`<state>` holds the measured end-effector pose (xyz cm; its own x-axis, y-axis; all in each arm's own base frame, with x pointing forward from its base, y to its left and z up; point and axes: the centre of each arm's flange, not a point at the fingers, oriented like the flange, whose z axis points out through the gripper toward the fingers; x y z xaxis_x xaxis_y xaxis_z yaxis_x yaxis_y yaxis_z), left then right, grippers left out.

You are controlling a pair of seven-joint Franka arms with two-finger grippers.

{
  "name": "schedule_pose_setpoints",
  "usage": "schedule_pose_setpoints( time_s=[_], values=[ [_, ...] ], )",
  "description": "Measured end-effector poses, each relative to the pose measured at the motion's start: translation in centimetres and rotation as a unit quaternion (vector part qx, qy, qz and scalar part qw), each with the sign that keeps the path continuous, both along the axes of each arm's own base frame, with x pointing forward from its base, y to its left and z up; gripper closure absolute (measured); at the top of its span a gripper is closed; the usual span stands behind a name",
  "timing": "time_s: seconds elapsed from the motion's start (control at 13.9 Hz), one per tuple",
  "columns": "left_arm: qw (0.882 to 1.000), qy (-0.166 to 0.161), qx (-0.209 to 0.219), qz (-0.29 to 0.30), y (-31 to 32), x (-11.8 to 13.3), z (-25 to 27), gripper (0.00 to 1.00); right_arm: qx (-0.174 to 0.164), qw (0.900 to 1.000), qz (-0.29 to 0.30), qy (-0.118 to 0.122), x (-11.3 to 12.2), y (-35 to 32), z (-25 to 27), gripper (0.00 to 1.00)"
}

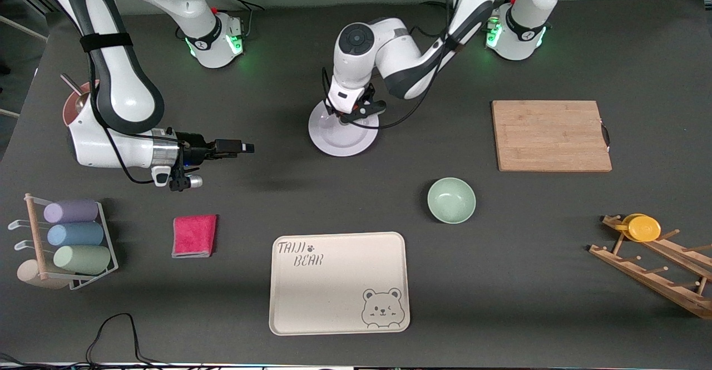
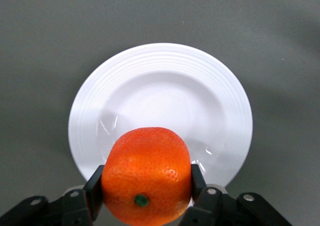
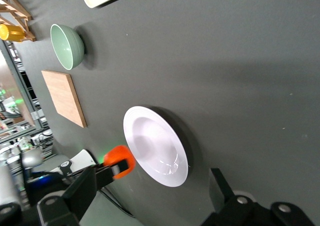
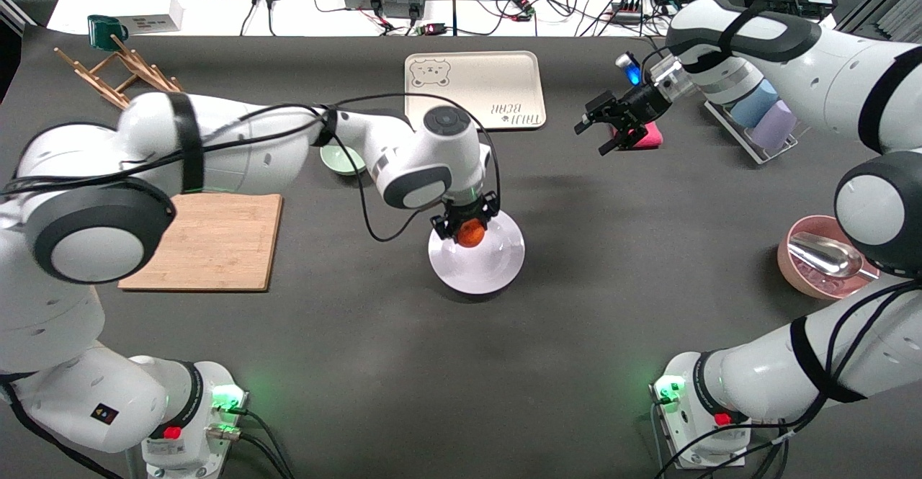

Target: Place orange and plate with both arms

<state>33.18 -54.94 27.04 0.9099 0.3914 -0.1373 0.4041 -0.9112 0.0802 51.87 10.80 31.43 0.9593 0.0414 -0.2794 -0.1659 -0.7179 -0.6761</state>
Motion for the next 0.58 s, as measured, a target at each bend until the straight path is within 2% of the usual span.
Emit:
schedule_pose_setpoints(
  time_s=[0.22, 0.58],
  values=[
    [1.0, -0.005, 0.001, 0.001, -0.8, -1.1, -3.2, 0.3, 0.037, 0.999, -0.009, 0.004, -1.5, -0.4, -2.4, 0.0],
    [1.0, -0.004, -0.002, 0.008, -1.5, -1.8, -5.4, 0.3, 0.041, 0.999, -0.016, 0.014, -1.9, -0.7, -3.9, 0.0]
  ],
)
